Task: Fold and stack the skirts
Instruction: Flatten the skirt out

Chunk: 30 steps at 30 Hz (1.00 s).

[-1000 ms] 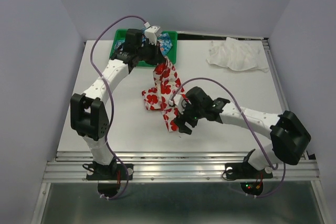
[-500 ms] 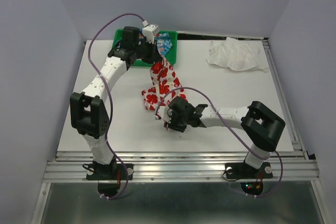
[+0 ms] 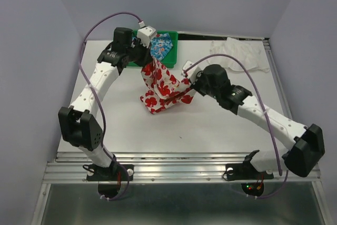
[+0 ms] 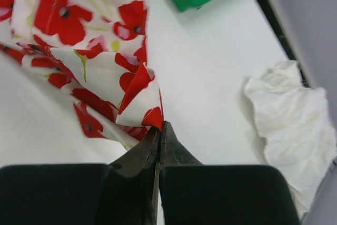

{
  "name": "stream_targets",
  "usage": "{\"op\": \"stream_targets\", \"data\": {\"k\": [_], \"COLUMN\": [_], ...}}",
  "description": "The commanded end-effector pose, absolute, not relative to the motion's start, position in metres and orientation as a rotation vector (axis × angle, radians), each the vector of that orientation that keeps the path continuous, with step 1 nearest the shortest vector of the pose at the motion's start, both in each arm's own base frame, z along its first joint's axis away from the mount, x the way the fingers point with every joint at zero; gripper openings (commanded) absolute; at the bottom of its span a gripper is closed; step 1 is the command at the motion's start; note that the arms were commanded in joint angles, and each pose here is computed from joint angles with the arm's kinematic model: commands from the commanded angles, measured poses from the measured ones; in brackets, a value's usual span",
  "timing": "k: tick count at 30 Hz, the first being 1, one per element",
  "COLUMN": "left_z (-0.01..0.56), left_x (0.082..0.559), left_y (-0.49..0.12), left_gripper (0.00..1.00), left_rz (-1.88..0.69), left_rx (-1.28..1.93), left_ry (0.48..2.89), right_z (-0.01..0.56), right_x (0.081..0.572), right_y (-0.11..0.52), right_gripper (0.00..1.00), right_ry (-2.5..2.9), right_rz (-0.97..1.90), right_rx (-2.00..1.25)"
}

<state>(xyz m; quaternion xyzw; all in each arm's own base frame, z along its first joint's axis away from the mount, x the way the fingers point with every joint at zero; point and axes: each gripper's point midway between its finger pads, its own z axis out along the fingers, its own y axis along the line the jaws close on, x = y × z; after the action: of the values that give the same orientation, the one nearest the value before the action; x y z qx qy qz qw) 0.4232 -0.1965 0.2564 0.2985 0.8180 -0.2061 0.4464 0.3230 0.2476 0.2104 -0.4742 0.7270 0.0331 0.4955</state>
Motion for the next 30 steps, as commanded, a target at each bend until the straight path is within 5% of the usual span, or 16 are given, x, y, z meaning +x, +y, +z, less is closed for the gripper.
{"op": "stream_targets", "data": {"k": [1,9,16,23,30], "left_z": [0.302,0.363,0.381,0.366,0.337], "left_x": [0.404,0.329,0.239,0.185,0.186], "left_y": [-0.171,-0.125,-0.102,-0.107,-0.111], "left_gripper": [0.0,0.0,0.0,0.0,0.0], "left_rz": [-0.34,-0.111,-0.013,-0.083,-0.125], "left_rx": [0.785,0.805,0.946,1.084,1.135], "left_ry": [1.885,1.62,1.424,1.364,1.428], "right_z": [0.27,0.356,0.4,0.413,0.367], "right_x": [0.332,0.33,0.27,0.232,0.232], "right_y": [0.221,0.161,0.132,0.123,0.124], "right_gripper": [0.01,0.01,0.01,0.01,0.01], "right_ry": [1.695,1.622,1.558,1.565,1.698], "right_rz": [0.048,0.017,0.063,0.158,0.18], "right_rx": [-1.046,-0.83,-0.781,-0.741,-0.754]}}
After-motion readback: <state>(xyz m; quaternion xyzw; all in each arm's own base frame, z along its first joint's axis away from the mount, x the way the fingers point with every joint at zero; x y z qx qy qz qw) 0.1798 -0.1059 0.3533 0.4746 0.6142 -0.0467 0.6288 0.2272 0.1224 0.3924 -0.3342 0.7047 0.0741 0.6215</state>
